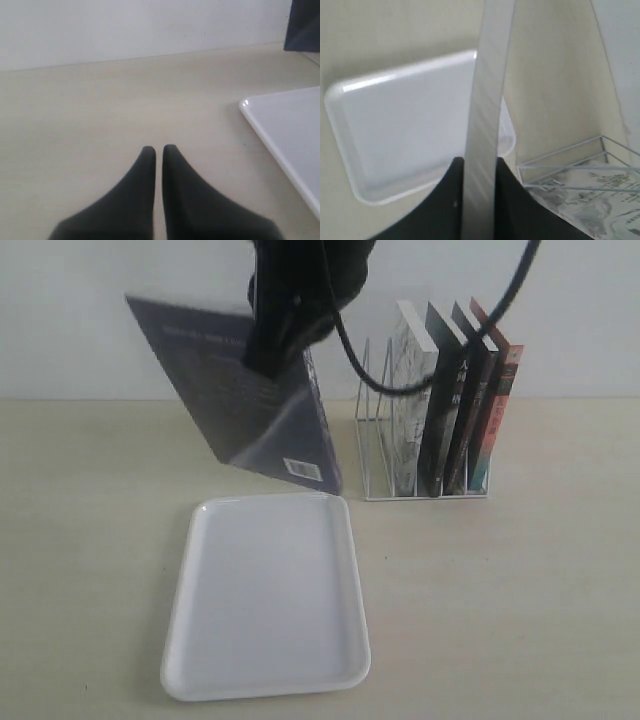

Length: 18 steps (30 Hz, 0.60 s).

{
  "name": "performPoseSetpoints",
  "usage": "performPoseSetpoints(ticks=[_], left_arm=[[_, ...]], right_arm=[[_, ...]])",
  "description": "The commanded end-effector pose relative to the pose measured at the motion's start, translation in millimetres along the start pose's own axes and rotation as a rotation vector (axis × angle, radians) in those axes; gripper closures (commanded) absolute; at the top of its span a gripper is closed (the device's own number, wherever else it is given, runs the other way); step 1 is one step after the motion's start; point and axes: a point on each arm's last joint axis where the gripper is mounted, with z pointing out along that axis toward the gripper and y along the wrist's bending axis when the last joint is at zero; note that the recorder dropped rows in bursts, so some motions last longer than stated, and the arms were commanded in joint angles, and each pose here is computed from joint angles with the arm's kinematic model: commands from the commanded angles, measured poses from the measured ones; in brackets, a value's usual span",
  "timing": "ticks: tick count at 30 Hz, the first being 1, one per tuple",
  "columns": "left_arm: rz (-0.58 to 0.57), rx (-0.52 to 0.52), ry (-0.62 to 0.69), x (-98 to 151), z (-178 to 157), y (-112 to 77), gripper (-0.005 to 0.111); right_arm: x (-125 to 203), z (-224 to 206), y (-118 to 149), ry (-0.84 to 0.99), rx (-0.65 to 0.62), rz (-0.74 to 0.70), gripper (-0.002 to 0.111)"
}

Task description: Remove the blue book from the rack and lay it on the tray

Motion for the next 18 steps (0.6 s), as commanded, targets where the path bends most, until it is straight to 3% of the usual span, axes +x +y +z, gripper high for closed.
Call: performPoseSetpoints(ticks=[1,9,11,18], left_arm=[[0.001,-0.003,-0.022,-2.6,-0.6,0.3,0.102],[0.001,-0.003,-0.022,-2.6,-0.6,0.3,0.102],[0.001,-0.003,-0.022,-2.6,-0.6,0.3,0.102],[0.001,-0.003,-0.022,-2.6,-0.6,0.3,0.102]], right_arm=[[2.3,11.4,31.2,0.148,0.092,-0.296,0.108],[-8.2,28.5,90.2,0.299,0.344,-0.413,0.109],[-9.9,22.4,100.5,0.267,0.391,-0.419,0.109],[3.9,-25.0,115.7,0.004,0.365,-0.423,0.109]])
